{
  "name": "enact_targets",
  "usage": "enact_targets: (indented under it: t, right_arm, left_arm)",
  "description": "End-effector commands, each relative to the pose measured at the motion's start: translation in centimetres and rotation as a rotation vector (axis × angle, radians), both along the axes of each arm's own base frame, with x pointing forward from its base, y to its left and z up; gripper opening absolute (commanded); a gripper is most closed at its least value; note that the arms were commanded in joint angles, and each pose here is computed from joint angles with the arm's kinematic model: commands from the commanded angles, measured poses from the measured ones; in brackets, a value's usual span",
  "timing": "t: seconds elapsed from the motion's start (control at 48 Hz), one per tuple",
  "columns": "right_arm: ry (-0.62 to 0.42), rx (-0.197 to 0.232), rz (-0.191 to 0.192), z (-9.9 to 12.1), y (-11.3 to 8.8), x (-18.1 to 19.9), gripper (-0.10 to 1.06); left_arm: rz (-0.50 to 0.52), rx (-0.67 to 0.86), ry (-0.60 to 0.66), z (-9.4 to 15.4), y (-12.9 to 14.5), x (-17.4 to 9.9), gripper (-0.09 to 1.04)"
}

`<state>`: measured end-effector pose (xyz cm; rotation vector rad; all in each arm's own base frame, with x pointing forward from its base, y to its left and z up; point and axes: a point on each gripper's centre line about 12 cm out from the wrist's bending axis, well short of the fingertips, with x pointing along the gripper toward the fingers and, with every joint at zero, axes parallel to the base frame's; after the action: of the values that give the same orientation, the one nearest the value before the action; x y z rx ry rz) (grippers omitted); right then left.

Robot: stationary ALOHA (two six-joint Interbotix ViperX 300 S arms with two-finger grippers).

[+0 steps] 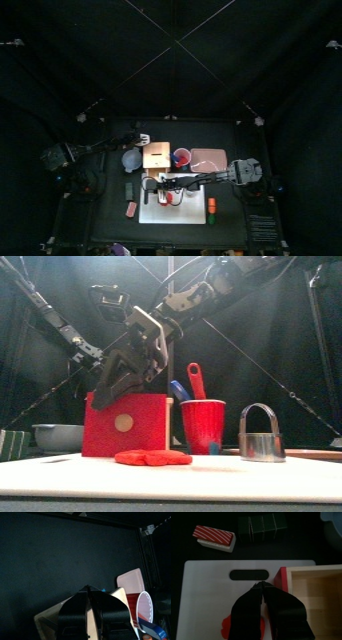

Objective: Get the cutter from the drawer then cut the dough then place the extra dough in the bowl
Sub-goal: Shut the drawer

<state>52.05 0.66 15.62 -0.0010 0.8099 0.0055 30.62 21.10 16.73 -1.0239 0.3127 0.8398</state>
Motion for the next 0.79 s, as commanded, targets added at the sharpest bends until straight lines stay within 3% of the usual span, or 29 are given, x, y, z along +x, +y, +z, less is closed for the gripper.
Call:
enact_targets:
  t: [0.021, 0.792]
  right_arm:
    - [-0.028, -0.027, -0.019, 2.3, -1.7, 0.7, 0.46]
    - [-0.014, -0.085, -0.101, 2.4, -7.7, 1.3, 0.46]
  left_arm:
    - [0.003, 0.015, -0.02, 0.9, 0.4, 0.2, 0.44]
    - [0.005, 0.004, -0.009, 0.7, 0.4, 0.0, 0.44]
